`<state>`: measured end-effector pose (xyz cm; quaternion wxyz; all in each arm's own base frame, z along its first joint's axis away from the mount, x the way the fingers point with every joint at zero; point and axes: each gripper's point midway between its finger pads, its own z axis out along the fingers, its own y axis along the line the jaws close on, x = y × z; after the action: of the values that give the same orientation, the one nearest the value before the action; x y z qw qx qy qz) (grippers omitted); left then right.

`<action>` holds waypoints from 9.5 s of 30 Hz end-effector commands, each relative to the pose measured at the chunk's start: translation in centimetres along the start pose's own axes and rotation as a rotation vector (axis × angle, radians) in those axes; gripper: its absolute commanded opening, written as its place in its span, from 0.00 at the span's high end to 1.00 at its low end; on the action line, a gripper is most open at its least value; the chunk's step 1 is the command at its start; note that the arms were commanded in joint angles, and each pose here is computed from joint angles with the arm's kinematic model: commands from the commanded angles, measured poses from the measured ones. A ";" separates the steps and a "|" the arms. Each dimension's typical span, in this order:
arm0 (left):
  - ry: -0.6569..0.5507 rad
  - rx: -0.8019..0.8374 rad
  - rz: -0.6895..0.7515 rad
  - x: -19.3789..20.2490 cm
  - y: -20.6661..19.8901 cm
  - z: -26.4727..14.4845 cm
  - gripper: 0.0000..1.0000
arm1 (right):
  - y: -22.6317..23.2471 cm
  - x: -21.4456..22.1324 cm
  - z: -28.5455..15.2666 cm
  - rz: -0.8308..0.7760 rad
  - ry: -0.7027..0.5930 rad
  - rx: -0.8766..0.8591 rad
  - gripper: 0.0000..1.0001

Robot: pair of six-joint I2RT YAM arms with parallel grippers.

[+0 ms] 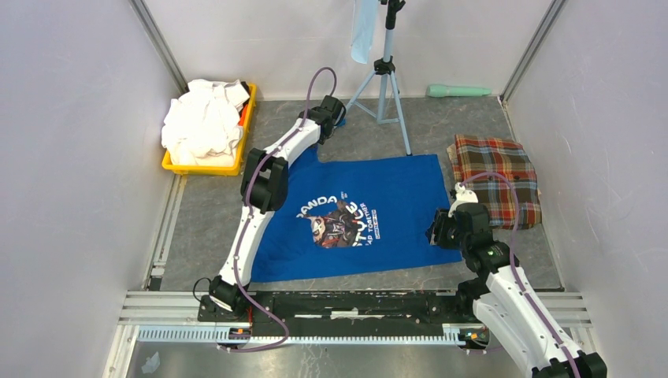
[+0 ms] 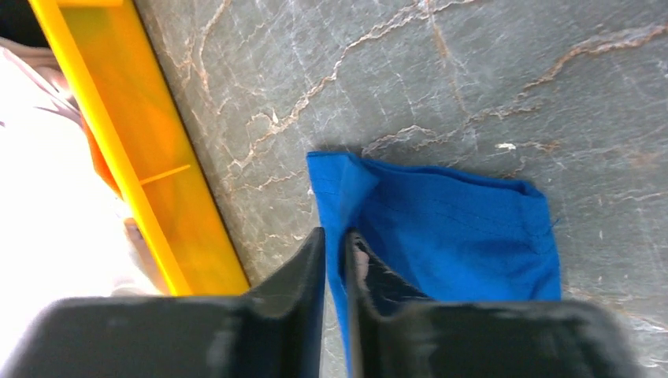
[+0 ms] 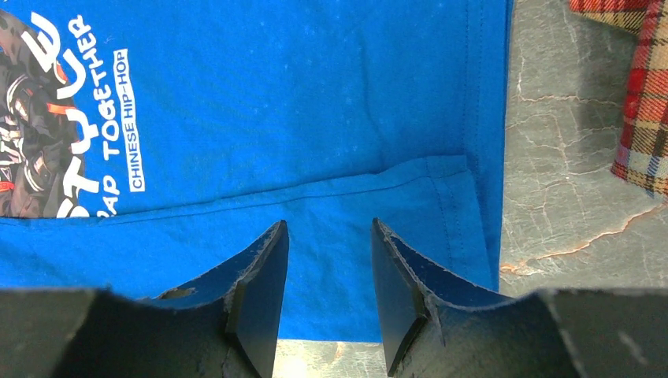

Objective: Fold and stack the mixed laundry pile
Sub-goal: Fold the T-shirt.

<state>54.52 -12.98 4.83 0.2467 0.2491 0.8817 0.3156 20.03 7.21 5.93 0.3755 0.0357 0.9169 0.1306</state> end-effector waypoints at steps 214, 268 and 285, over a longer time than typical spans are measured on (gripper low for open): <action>-0.489 0.172 -0.317 9.1 12.5 -20.5 0.98 | -5.0 -18.5 9.7 0.242 -0.087 0.257 1.00; -0.241 0.434 -0.569 19.7 4.0 -23.0 0.67 | -8.5 -9.2 6.8 0.204 -0.040 0.336 0.40; 0.175 0.594 -0.714 19.7 4.2 -11.3 0.60 | 12.9 -13.2 6.6 -0.208 -0.134 -0.141 0.37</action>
<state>33.50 -2.82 11.72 0.2261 -0.0141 0.9736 0.0276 32.93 16.03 13.08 0.4410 -0.0477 0.8857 0.1366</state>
